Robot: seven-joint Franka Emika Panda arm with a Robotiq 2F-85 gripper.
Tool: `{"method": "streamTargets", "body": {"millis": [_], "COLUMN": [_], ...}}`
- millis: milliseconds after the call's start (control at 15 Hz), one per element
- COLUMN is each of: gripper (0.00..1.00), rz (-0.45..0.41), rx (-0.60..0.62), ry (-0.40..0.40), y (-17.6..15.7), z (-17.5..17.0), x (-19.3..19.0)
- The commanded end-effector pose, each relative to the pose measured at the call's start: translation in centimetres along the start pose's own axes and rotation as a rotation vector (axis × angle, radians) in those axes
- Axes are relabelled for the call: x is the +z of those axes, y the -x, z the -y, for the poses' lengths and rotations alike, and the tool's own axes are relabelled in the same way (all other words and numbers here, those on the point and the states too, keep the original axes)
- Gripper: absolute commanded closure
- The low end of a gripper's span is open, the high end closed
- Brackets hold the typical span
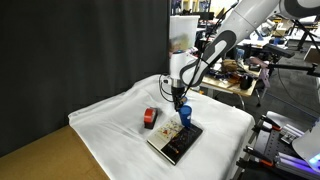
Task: Remove the marker from the blue cup.
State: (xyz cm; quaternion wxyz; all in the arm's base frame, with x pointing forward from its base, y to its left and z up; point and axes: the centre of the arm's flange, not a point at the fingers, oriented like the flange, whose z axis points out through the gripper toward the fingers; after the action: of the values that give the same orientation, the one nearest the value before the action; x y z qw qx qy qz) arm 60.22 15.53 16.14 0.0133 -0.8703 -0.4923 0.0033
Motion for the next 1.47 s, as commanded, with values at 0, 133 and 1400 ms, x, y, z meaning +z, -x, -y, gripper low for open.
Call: {"method": "streamTargets", "body": {"millis": [0,133,1400], "gripper": [0.95,0.95,0.95], "rz": [-0.004,-0.015,-0.09], "rx": [0.01,0.021,0.043], "ry": [0.004,0.01,0.087], "y": [-0.5,-0.4,-1.3], "z": [-0.4,-0.5,-2.1], "x": [0.5,0.3,-3.6]}}
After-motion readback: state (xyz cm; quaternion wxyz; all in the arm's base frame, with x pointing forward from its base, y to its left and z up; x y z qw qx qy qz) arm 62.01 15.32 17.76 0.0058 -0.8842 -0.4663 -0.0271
